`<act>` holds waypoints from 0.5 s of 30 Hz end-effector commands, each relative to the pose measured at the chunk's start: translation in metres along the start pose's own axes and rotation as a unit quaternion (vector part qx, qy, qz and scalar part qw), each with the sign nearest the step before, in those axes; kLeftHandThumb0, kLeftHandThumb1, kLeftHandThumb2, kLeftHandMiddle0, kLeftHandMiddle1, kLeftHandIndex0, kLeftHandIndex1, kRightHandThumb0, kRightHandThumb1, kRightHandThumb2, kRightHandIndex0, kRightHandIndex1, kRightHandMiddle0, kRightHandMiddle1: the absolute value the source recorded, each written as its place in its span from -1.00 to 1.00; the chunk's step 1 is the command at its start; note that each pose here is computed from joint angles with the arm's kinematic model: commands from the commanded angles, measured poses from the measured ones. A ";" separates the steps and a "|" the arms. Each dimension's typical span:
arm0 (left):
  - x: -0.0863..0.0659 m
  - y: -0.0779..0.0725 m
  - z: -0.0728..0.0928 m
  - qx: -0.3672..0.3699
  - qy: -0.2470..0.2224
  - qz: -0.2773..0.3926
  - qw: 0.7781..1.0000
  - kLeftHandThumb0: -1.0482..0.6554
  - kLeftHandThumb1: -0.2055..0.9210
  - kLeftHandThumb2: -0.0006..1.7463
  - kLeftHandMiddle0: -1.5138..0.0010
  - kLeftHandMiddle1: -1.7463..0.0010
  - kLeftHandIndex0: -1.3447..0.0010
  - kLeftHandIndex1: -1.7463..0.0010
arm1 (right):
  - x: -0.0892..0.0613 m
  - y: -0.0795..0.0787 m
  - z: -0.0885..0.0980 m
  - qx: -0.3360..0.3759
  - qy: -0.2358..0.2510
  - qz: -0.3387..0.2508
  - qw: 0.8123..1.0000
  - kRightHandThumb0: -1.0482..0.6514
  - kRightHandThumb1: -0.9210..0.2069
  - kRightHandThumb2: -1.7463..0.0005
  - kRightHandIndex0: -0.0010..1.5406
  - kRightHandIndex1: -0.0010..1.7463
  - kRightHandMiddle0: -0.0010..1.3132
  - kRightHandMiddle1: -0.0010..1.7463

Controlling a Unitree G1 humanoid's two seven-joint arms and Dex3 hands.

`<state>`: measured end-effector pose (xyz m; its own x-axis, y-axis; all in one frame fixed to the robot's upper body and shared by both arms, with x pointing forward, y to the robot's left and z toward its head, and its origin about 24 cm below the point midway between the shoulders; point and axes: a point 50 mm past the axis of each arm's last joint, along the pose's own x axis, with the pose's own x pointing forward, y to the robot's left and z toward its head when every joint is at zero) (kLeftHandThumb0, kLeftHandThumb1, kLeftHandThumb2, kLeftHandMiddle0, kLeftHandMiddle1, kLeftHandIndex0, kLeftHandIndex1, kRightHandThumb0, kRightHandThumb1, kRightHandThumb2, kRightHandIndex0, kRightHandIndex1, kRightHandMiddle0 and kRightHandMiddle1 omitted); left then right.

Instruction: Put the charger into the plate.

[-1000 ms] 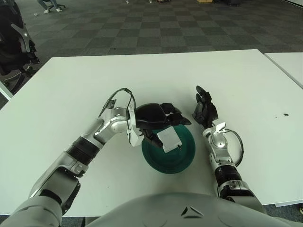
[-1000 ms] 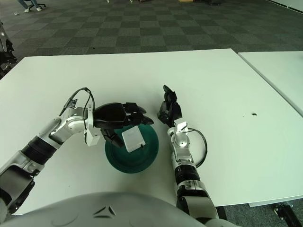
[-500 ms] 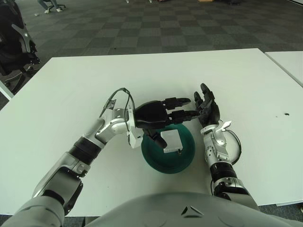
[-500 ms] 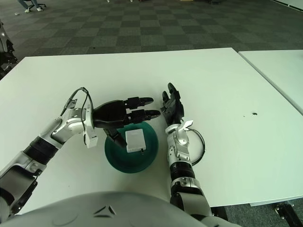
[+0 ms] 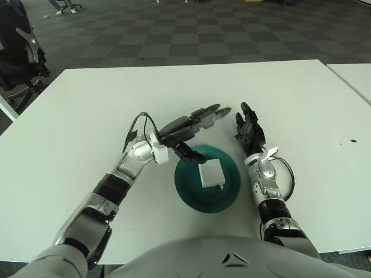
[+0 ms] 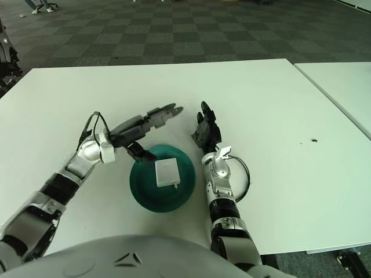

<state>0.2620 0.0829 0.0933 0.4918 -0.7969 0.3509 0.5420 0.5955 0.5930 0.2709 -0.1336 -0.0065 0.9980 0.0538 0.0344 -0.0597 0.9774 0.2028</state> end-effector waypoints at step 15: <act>-0.091 0.001 -0.040 -0.291 0.152 0.477 0.815 -0.92 1.00 0.11 0.91 1.00 0.99 0.62 | -0.056 -0.020 -0.060 -0.040 0.168 -0.055 0.983 -0.66 -1.00 -0.16 -0.88 -0.99 -1.00 -0.68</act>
<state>0.2535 0.1363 0.0457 0.9573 -0.0173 0.2885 0.1244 0.9257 -0.3573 0.2660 -0.1323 -0.0128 0.9991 0.0415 -0.0086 -0.0401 0.9913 0.1254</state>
